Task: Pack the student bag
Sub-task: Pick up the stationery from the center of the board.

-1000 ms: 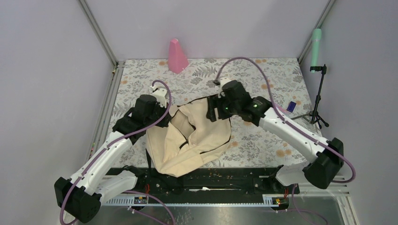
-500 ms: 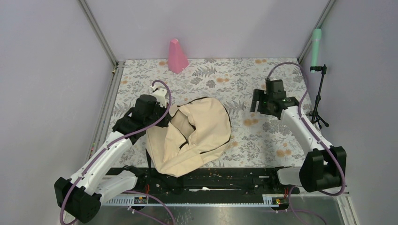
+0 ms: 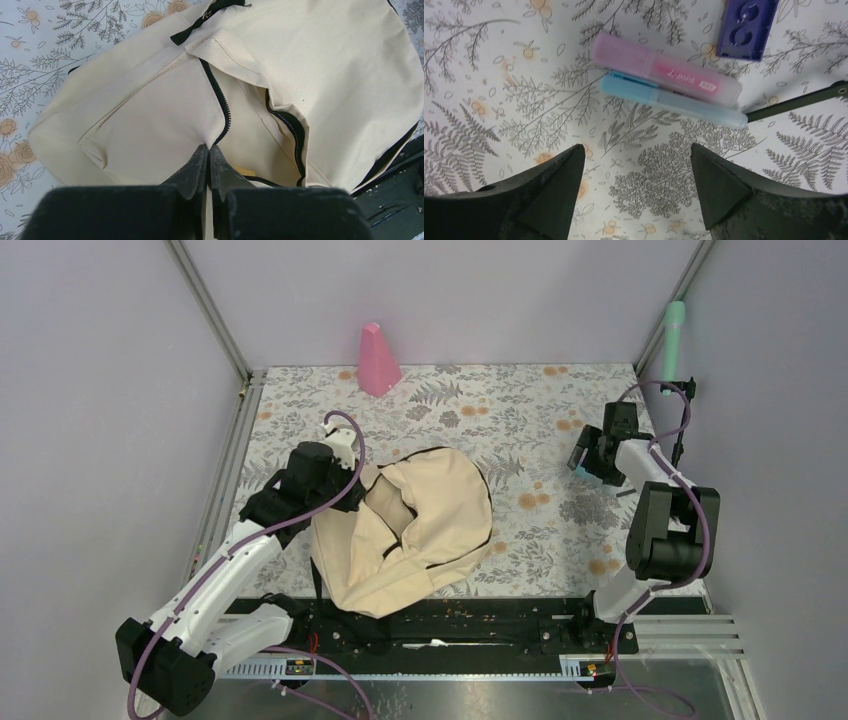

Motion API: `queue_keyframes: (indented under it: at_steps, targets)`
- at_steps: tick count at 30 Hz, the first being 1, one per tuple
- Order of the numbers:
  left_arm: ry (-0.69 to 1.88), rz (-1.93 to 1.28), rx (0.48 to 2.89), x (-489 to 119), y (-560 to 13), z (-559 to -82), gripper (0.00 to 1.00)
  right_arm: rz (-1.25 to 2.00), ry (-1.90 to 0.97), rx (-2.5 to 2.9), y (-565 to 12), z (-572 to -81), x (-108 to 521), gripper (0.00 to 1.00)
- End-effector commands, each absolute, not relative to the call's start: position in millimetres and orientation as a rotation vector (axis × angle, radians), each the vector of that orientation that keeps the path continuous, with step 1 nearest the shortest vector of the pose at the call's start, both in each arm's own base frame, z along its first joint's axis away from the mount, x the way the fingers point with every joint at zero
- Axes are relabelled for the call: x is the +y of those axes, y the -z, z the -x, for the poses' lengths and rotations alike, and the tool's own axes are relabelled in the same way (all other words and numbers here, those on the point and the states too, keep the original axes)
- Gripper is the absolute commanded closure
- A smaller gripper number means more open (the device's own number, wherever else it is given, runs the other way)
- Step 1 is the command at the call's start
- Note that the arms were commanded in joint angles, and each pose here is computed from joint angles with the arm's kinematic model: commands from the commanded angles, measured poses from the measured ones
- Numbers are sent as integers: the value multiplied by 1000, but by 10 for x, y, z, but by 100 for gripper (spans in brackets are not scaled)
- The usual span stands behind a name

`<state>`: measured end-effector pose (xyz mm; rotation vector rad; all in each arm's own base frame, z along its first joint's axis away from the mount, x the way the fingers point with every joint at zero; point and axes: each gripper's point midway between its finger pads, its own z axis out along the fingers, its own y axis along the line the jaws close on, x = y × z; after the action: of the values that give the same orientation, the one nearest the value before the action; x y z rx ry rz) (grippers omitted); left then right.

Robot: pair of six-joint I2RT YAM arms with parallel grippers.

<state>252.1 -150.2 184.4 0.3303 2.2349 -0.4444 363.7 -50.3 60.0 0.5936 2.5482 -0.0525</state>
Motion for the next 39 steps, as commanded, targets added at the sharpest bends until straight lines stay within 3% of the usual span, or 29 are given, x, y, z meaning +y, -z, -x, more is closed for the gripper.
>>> queue_keyframes:
  at_steps: [1,9,30,39]
  targets:
    - [481,-318,2128,-1552,-2103,-2632,100,-604,106,2451,-806,-3954,-746,16]
    - [486,-315,2119,-1551,-2130,-2625,100,-671,74,2546,-474,-3947,-802,15]
    - [494,-316,2104,-1550,-2171,-2603,100,-637,-166,2691,-397,-3697,-426,16]
    - [493,-314,2102,-1542,-2174,-2602,100,-627,-48,2619,-604,-3794,-607,15]
